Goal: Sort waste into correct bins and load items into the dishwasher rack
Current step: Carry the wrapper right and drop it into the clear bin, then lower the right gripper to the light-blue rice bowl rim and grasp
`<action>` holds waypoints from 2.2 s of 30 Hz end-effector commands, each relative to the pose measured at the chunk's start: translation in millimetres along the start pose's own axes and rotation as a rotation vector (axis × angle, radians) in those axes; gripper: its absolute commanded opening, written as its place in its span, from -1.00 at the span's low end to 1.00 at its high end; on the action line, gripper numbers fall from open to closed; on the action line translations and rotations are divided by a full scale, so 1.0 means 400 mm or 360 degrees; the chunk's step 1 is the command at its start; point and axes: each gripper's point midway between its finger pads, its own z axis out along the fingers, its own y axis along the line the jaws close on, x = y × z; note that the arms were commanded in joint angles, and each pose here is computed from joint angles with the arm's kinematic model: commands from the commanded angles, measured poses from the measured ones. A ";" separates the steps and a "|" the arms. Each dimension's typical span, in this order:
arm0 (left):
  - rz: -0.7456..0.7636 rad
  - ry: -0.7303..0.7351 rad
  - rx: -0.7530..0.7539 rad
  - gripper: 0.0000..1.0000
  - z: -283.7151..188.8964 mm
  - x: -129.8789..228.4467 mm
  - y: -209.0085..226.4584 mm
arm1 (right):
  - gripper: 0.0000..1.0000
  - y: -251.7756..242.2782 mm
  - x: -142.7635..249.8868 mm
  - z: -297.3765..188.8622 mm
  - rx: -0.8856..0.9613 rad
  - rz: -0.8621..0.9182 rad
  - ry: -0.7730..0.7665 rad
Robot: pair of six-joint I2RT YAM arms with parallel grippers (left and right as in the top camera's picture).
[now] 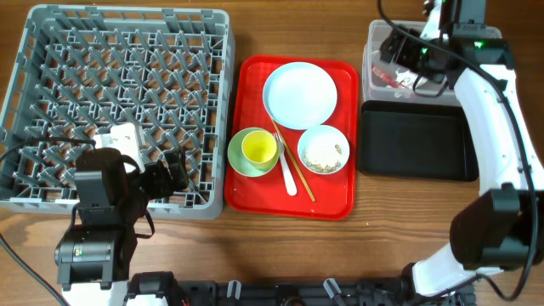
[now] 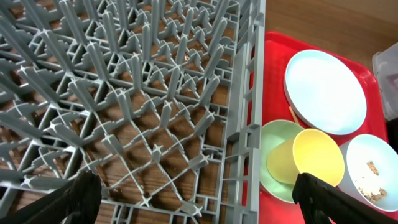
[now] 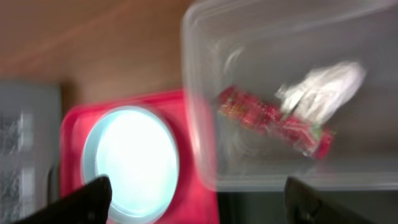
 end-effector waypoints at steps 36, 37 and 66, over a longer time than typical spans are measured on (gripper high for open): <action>-0.0003 -0.0019 0.0013 1.00 -0.010 -0.013 -0.008 | -0.72 0.195 0.545 0.229 0.0256 -0.0426 0.0624; -0.0003 -0.0020 0.0013 1.00 -0.010 -0.013 -0.008 | -0.48 0.192 0.550 0.237 0.0257 -0.0426 0.0627; -0.0003 -0.0019 0.0013 1.00 -0.010 -0.013 -0.008 | -0.91 0.229 0.504 0.203 0.0225 -0.0496 0.0511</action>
